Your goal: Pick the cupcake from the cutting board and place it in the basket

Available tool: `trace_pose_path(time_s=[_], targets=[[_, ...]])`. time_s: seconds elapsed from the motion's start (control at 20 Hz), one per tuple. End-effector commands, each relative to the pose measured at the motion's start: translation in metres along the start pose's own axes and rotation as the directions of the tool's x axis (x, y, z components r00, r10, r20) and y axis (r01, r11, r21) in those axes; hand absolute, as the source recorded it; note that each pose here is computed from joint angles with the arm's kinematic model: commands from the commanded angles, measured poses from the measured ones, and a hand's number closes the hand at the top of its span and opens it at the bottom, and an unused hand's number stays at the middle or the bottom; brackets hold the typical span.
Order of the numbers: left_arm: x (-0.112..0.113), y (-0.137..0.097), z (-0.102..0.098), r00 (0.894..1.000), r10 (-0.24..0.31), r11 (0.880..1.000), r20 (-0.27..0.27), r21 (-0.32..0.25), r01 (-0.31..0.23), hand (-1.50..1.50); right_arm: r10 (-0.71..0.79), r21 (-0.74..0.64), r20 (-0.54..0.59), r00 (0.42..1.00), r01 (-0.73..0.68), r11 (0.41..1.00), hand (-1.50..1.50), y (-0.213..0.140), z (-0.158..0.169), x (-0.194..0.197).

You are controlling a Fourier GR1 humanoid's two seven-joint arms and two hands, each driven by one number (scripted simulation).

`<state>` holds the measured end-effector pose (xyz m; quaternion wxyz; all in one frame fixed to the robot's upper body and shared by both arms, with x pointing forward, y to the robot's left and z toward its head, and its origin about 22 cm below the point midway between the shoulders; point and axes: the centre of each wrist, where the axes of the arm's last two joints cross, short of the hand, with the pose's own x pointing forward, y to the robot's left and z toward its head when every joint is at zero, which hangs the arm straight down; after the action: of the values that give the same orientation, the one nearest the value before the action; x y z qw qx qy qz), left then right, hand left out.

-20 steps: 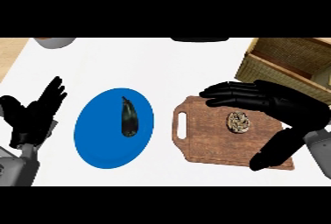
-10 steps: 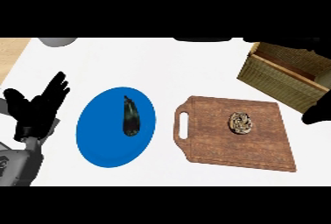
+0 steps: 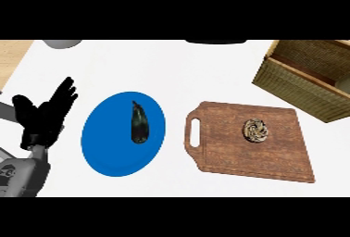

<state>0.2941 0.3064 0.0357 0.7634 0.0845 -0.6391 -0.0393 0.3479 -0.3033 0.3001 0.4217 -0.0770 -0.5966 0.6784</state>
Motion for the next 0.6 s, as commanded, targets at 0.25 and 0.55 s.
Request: trace_pose_path(time_s=[0.25, 0.55], targets=[[-0.002, 0.017, 0.001, 1.0, 0.014, 1.0, -0.013, 0.002, -0.014, 0.0, -0.165, -0.007, 0.145, 0.976, 0.168, 0.986, -1.5, 0.031, 0.033, -0.051], [0.006, -0.005, 0.002, 1.0, 0.006, 1.0, 0.005, -0.008, -0.006, 0.0, -0.19, 0.0, 0.157, 0.969, 0.192, 0.981, -1.5, 0.084, 0.007, -0.076]])
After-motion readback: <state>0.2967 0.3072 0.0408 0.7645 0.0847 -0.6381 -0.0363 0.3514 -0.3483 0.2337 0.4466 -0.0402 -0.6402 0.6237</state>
